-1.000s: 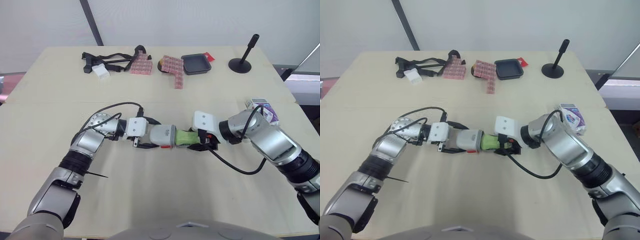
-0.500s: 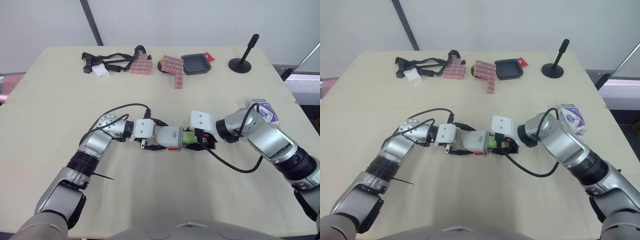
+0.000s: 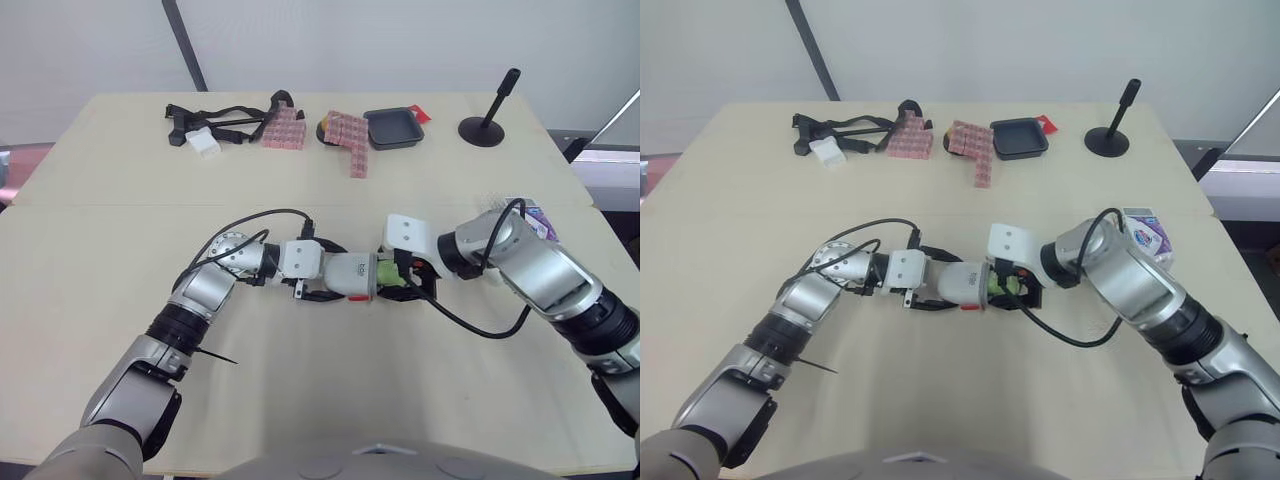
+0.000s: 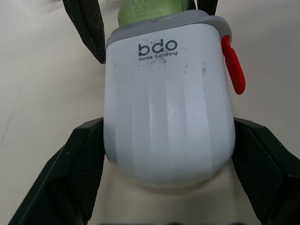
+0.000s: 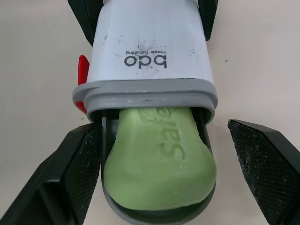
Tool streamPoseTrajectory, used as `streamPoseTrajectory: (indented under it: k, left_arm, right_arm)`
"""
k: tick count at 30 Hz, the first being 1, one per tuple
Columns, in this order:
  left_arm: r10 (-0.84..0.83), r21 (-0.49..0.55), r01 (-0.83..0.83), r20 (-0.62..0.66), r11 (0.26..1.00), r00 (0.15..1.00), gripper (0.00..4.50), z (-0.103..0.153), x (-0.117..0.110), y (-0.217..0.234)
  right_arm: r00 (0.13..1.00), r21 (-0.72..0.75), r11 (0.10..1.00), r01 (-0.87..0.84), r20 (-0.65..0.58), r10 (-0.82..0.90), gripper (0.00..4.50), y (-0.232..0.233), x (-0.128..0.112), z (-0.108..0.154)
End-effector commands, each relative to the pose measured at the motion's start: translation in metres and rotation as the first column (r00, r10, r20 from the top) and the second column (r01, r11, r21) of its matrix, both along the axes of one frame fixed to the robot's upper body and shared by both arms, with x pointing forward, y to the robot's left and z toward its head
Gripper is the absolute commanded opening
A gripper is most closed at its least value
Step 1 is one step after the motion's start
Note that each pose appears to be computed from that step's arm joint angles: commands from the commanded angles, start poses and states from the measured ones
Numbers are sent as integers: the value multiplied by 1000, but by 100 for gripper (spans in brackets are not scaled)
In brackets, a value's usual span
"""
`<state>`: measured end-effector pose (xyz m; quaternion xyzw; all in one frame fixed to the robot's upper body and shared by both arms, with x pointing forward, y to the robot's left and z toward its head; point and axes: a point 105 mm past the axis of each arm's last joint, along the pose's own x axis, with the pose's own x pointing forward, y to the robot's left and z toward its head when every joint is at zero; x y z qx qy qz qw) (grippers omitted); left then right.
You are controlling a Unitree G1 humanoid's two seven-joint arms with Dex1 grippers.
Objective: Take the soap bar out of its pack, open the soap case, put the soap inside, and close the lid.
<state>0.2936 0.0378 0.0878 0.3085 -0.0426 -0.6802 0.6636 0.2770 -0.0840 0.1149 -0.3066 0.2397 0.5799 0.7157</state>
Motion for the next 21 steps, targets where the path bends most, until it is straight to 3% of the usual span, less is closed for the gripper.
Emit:
streamPoseTrajectory:
  k: [1, 13, 21]
  left_arm:
    - [-16, -14, 16, 38, 1000, 999, 345, 10, 0, -3]
    - [-15, -1, 15, 47, 1000, 999, 345, 10, 3, -1]
    - [-19, -4, 19, 49, 1000, 999, 345, 11, 3, -2]
  right_arm:
    - [1000, 21, 1000, -20, 24, 20, 445, -6, -5, 13]
    - [999, 36, 999, 41, 0, -41, 445, -34, -13, 13]
    - [998, 55, 998, 28, 47, -31, 198, -34, -9, 4]
